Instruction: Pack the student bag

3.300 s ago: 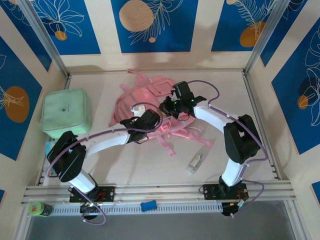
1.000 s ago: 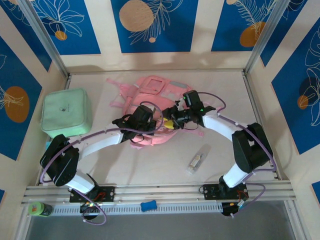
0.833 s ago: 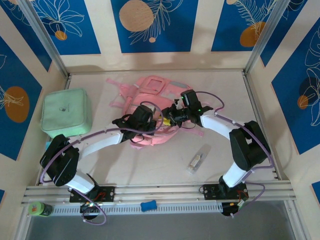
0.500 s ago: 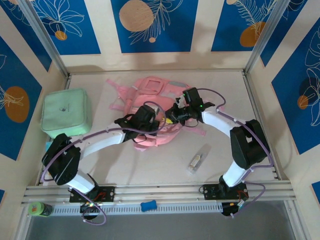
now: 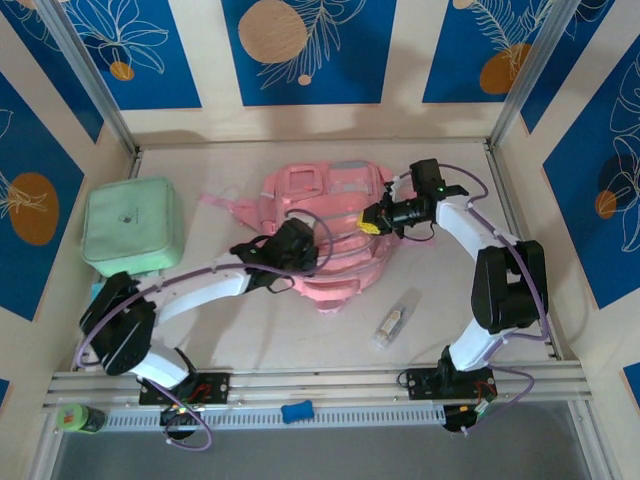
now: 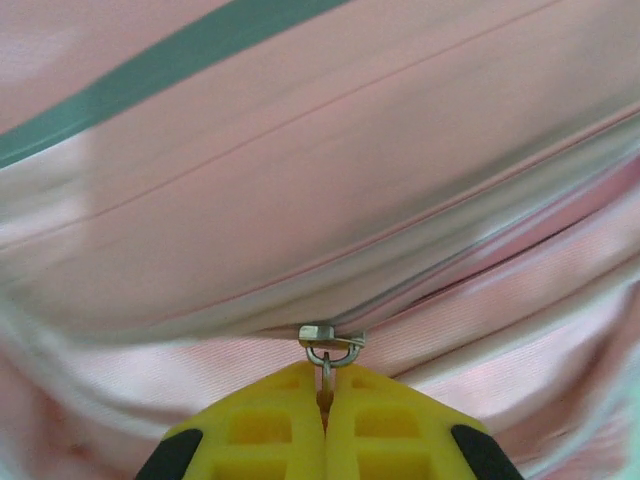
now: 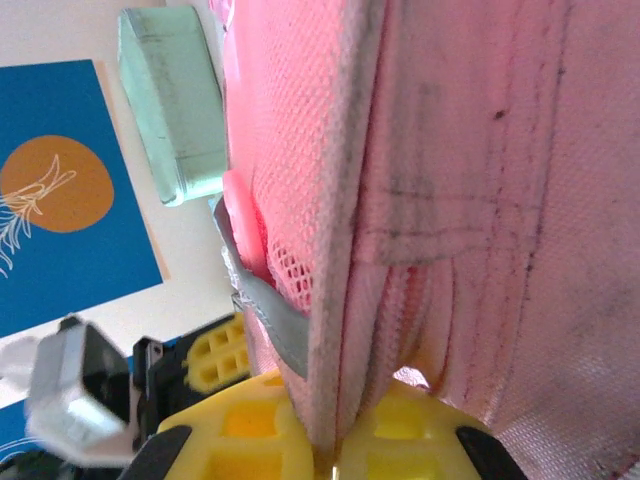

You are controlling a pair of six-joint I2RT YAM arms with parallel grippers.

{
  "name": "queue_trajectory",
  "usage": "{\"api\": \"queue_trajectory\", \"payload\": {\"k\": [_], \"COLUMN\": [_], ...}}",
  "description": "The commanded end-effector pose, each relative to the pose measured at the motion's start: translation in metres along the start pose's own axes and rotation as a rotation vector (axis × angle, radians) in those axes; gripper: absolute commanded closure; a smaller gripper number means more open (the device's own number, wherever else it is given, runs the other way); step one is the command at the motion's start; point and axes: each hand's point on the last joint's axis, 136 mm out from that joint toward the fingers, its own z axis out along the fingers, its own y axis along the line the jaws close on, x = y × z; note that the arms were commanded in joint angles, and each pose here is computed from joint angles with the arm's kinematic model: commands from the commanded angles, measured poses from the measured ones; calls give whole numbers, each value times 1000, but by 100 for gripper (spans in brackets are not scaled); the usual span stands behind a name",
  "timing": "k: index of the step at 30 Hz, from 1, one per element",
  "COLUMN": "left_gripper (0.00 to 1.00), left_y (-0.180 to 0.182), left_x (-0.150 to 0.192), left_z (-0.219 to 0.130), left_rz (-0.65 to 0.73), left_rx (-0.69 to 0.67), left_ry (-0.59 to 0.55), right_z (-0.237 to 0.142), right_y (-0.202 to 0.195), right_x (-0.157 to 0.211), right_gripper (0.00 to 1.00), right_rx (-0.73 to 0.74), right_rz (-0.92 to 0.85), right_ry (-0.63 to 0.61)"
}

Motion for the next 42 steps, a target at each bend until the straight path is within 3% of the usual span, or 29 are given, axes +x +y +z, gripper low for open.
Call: {"api": "queue_trajectory", "payload": {"k": [1, 3, 8, 12, 15, 19, 23, 29, 33, 38, 41, 42], "left_gripper": [100, 100, 100, 100, 100, 100, 100, 100, 100, 100, 74, 71], "left_y": [54, 72, 69, 39, 10, -14, 18, 65, 45, 8, -7, -11], "left_x": [27, 19, -3, 7, 19, 34, 40, 40, 32, 34, 41, 43], "left_z": [-6, -3, 10, 10, 1, -4, 0, 6, 5, 9, 14, 12], "left_rz": [30, 36, 161, 147, 231, 234, 232, 128, 122, 179, 196, 196], "left_rx": [-88, -93, -10, 115, 127, 188, 45, -44, 42, 100, 145, 164], "left_ry": [92, 61, -42, -51, -60, -30, -18, 7, -6, 23, 57, 61], "right_z": [-25, -24, -17, -9, -5, 3, -4, -12, -2, -2, -13, -16], "right_y": [15, 19, 16, 19, 31, 40, 26, 10, 12, 9, -3, -7], "right_x": [-37, -34, -33, -41, -50, -57, -74, -92, -81, -60, -42, -36], "right_gripper": [100, 100, 100, 100, 100, 100, 100, 100, 100, 65, 49, 46], "right_rx": [-25, -52, -37, -25, -50, -17, 21, 87, 136, 209, 339, 381], "right_rz": [-143, -161, -155, -172, -209, -264, -237, -201, -229, -228, -214, -209], "right_ry": [-116, -100, -89, -79, -56, -27, -55, -90, -67, -62, -97, -107]}}
